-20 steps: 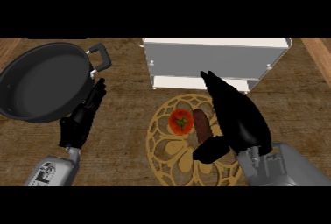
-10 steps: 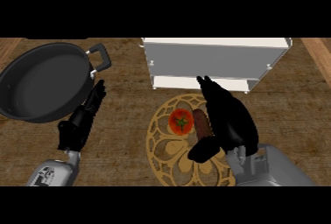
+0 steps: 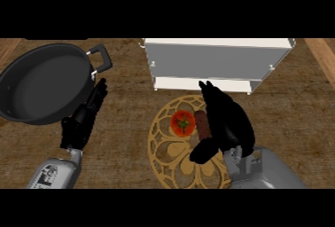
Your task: Pick the sweet potato from the placemat and place it in the tiered shelf
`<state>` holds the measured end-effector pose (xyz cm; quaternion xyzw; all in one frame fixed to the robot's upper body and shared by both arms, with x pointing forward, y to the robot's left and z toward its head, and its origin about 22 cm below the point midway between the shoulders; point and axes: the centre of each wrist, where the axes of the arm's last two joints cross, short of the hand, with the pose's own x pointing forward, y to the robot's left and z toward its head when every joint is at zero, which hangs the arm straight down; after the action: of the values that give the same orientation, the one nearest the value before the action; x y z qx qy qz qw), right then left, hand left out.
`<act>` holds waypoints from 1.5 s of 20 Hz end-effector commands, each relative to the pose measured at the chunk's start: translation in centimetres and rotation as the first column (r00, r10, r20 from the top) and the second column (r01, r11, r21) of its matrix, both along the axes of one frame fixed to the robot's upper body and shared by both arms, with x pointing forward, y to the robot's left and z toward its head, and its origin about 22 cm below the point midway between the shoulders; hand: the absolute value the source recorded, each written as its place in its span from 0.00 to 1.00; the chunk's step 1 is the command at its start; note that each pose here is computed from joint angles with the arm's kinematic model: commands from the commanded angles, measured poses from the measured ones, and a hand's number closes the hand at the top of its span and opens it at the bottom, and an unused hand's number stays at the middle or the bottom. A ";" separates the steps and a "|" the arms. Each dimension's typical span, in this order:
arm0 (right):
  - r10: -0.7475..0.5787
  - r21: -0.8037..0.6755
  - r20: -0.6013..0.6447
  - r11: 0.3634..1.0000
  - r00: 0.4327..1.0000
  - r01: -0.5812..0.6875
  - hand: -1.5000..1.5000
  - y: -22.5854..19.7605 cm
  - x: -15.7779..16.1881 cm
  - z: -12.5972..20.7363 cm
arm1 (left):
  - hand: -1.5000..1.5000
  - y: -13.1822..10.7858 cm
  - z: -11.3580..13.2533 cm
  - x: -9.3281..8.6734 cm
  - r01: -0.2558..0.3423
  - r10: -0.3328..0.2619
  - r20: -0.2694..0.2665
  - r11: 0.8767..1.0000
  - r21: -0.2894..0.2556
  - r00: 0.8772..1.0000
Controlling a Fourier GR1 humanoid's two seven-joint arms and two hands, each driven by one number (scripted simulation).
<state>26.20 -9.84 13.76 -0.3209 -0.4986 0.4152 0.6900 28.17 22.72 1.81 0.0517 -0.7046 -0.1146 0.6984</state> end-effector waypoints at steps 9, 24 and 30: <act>-0.096 -0.129 -0.083 0.988 0.992 0.085 0.00 0.5 1.1 -3.0 | 0.50 0.3 1.1 1.4 0.010 -0.010 0.008 1.000 0.008 1.000; -0.119 -0.121 -0.135 0.987 0.984 0.102 0.00 1.5 1.9 -4.6 | 0.50 0.3 0.1 0.3 0.005 -0.005 0.019 1.000 0.014 1.000; -0.118 -0.124 -0.125 0.987 0.985 0.103 0.00 0.1 1.8 -7.3 | 0.50 -0.5 0.0 1.3 -0.001 0.001 -0.008 1.000 0.011 1.000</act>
<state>27.66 -9.91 7.76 -0.3517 -0.4273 0.4274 0.7149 28.95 22.00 1.52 0.0502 -0.7025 -0.1173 0.7002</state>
